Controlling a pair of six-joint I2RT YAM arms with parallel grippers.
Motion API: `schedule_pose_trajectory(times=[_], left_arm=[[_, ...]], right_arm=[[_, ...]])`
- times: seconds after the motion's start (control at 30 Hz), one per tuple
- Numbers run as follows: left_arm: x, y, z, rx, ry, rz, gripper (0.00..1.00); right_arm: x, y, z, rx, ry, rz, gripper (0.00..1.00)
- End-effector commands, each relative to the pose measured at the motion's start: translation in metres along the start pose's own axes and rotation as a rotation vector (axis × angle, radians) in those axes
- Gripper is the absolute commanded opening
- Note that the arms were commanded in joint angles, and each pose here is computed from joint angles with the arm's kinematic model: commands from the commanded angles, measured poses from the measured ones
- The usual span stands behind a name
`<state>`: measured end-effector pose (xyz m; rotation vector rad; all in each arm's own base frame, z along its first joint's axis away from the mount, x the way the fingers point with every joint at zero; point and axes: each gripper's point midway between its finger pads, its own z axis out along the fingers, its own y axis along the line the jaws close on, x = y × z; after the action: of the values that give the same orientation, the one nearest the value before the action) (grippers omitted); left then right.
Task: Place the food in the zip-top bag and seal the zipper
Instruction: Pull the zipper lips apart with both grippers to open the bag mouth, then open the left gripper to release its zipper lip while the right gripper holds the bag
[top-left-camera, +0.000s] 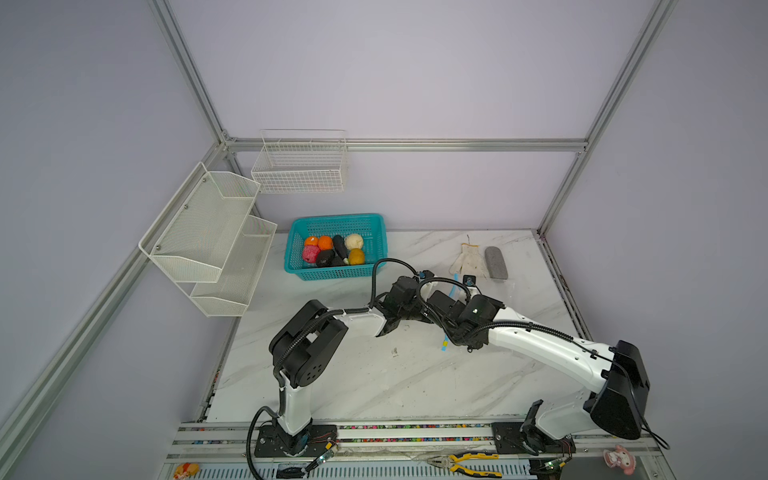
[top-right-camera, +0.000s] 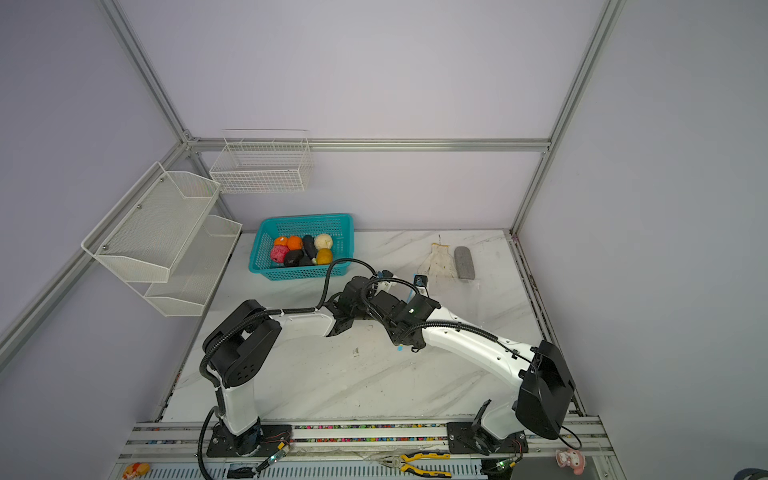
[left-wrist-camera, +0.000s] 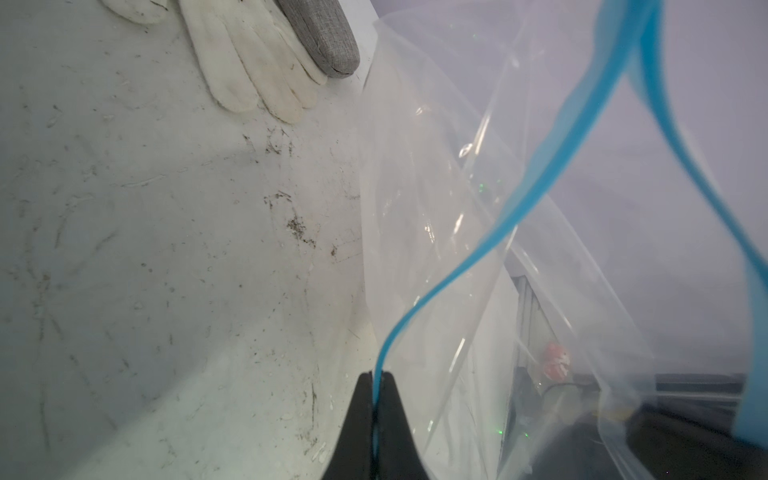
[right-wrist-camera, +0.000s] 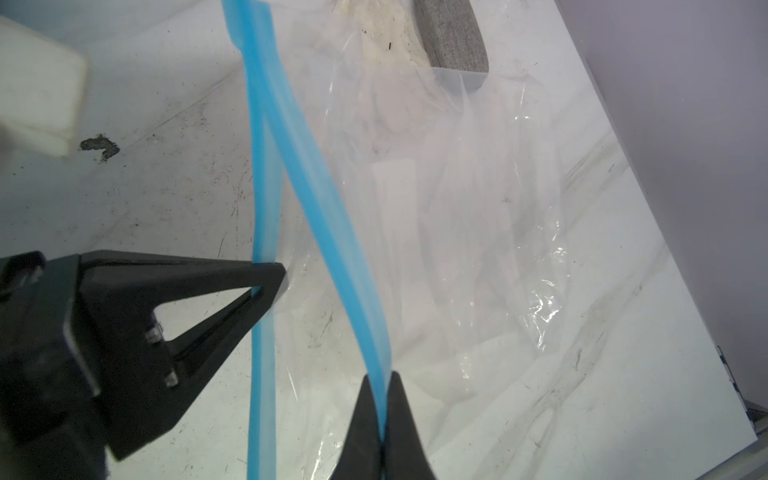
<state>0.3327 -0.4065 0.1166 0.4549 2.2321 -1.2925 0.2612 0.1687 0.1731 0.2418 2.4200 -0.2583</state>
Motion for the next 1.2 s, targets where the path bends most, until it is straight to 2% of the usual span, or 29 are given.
schedule_pose_trajectory(times=[0.0,0.33,0.6,0.87,1.17], left_arm=[[0.004,0.01,0.0,-0.018,0.004,-0.006,0.0],[0.007,0.029,-0.006,-0.062,0.003,-0.022,0.0],[-0.003,0.028,-0.006,-0.088,0.0,-0.001,0.0],[0.005,0.04,-0.013,-0.123,-0.008,-0.031,0.0],[0.001,0.05,-0.032,-0.198,-0.081,-0.059,0.0]], right_arm=[[-0.005,0.012,0.002,-0.025,-0.02,-0.008,0.0],[-0.009,0.022,0.012,-0.042,-0.011,-0.016,0.0],[-0.017,0.034,0.015,-0.106,-0.007,-0.018,0.0],[-0.016,0.028,0.019,-0.086,0.001,-0.012,0.0],[-0.014,0.017,0.03,-0.041,0.015,-0.009,0.0]])
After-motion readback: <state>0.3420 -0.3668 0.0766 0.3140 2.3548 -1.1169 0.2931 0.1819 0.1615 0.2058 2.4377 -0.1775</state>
